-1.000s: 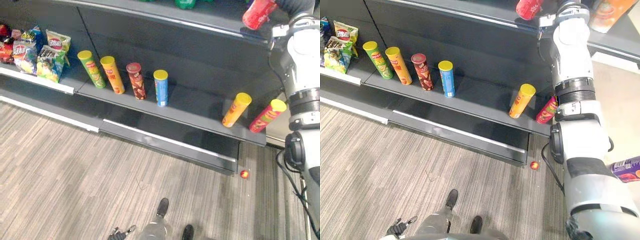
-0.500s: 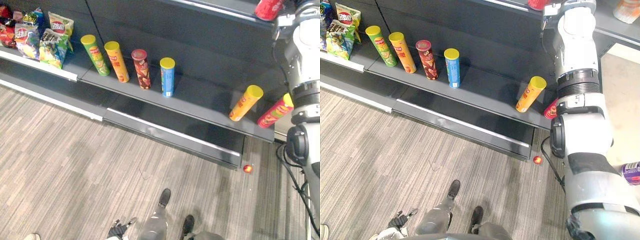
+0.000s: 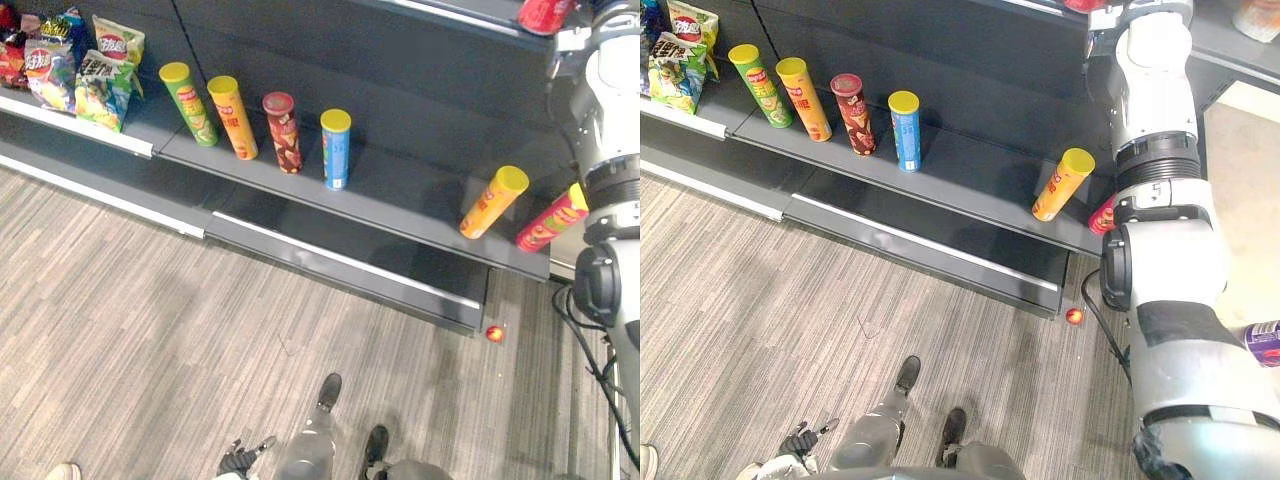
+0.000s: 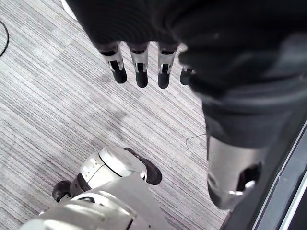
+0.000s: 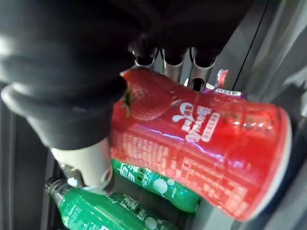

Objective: Put the gum and the chips on the shelf.

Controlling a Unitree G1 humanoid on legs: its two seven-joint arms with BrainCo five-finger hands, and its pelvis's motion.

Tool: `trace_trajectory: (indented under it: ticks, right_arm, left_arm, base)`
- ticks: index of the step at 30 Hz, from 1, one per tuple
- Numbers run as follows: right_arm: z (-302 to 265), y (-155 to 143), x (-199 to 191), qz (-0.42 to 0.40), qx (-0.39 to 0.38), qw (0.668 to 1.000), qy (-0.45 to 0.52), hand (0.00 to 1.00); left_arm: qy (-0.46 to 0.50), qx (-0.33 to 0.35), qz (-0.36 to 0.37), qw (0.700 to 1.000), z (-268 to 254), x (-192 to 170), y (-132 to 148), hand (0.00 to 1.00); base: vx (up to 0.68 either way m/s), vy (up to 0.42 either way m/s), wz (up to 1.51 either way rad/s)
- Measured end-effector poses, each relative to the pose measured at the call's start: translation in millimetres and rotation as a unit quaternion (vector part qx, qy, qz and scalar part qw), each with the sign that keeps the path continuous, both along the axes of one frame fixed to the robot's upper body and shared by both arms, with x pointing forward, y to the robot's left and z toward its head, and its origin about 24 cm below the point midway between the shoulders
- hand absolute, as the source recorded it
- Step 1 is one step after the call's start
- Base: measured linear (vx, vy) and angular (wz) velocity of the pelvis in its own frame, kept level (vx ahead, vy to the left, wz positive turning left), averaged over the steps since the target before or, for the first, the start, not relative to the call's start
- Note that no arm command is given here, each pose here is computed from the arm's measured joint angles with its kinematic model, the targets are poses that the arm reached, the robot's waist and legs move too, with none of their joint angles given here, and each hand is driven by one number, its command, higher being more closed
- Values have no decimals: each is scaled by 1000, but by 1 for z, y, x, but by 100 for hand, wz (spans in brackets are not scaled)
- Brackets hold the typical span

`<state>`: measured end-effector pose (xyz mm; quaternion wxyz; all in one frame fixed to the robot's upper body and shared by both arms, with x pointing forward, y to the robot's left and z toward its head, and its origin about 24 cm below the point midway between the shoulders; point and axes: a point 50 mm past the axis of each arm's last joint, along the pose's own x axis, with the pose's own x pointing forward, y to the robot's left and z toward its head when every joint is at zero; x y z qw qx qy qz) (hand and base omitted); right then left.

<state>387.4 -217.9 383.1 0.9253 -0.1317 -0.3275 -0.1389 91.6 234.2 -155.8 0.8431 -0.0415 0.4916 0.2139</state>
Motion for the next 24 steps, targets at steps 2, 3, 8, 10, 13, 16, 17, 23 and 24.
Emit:
trace_trajectory:
  ticks: [2, 3, 8, 10, 13, 16, 17, 23, 24]
  right_arm:
    - [-1, -2, 0, -6, 0, 1000, 0, 100]
    - [-1, -4, 0, -11, 1, 1000, -2, 100]
    - [3, -10, -3, -18, 23, 999, -15, 100]
    - [9, -19, -7, -28, 29, 999, -28, 100]
    - [12, -26, -10, -38, 30, 998, -33, 100]
    - [17, -34, -14, -50, 34, 997, -40, 100]
    - [19, -38, -16, -58, 43, 996, -46, 100]
    - [21, -43, -19, -68, 57, 995, -54, 100]
    - [21, -43, -19, -68, 57, 995, -55, 100]
  left_arm:
    - [0, 0, -2, 1000, 0, 0, 0, 0]
    - [0, 1, -3, 1000, 0, 0, 0, 0]
    - [-7, 7, -8, 1000, 1, 3, 1, 0]
    - [-11, 12, -18, 1000, 3, 7, 2, 0]
    - [-16, 16, -23, 999, 4, 12, 3, 0]
    - [-19, 17, -34, 999, 5, 15, 1, 0]
    - [-21, 19, -39, 999, 5, 17, 2, 0]
    - [-24, 25, -41, 999, 6, 18, 3, 0]
    - [-24, 25, -41, 999, 6, 18, 3, 0]
  base:
    - [5, 9, 6]
    - [3, 9, 12]
    - [-9, 6, 8]
    - [-11, 3, 15]
    - [2, 2, 11]
    - [17, -4, 15]
    - [13, -1, 6]
    - [11, -4, 2]
    - [0, 0, 0]
